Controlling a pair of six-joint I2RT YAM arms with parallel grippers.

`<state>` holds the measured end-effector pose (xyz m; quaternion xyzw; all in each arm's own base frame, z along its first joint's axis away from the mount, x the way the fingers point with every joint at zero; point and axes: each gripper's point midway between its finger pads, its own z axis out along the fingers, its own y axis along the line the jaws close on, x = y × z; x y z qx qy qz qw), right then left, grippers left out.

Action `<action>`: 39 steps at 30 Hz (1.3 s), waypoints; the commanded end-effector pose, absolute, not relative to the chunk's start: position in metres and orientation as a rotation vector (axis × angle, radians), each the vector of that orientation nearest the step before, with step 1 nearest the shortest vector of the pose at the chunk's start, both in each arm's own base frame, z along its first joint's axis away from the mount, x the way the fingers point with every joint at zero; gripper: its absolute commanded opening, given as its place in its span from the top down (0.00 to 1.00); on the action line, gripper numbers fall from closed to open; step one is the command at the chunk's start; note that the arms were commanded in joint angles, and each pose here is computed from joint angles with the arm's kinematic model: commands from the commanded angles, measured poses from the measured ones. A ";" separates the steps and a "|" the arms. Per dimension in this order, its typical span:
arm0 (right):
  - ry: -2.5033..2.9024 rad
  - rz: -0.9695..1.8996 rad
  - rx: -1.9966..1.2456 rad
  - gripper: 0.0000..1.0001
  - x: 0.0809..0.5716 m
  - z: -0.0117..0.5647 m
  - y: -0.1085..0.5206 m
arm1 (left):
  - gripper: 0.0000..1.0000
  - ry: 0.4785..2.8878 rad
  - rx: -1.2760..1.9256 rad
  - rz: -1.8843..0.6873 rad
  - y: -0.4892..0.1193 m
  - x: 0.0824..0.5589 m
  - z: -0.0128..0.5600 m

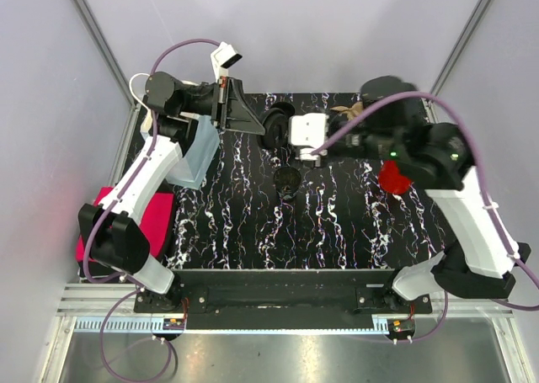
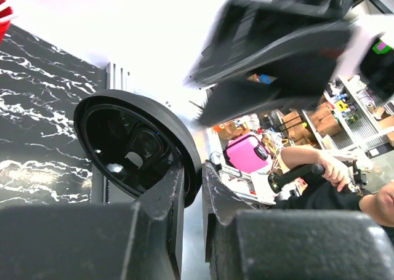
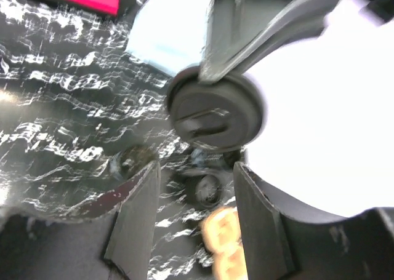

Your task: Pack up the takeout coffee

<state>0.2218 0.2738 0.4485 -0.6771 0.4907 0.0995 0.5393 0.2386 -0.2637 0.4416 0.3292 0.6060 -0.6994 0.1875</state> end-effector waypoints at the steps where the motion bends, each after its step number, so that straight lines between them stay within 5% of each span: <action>1: 1.019 0.302 -1.672 0.43 0.190 0.478 0.272 | 1.00 1.700 1.074 -1.936 -0.254 0.223 0.450; 21: 1.106 0.072 -1.652 0.50 0.251 0.436 0.303 | 1.00 1.718 1.104 -1.936 -0.253 0.224 0.465; 39: 1.080 0.070 -1.625 0.56 0.243 0.447 0.314 | 1.00 1.692 1.112 -1.919 -0.252 0.225 0.469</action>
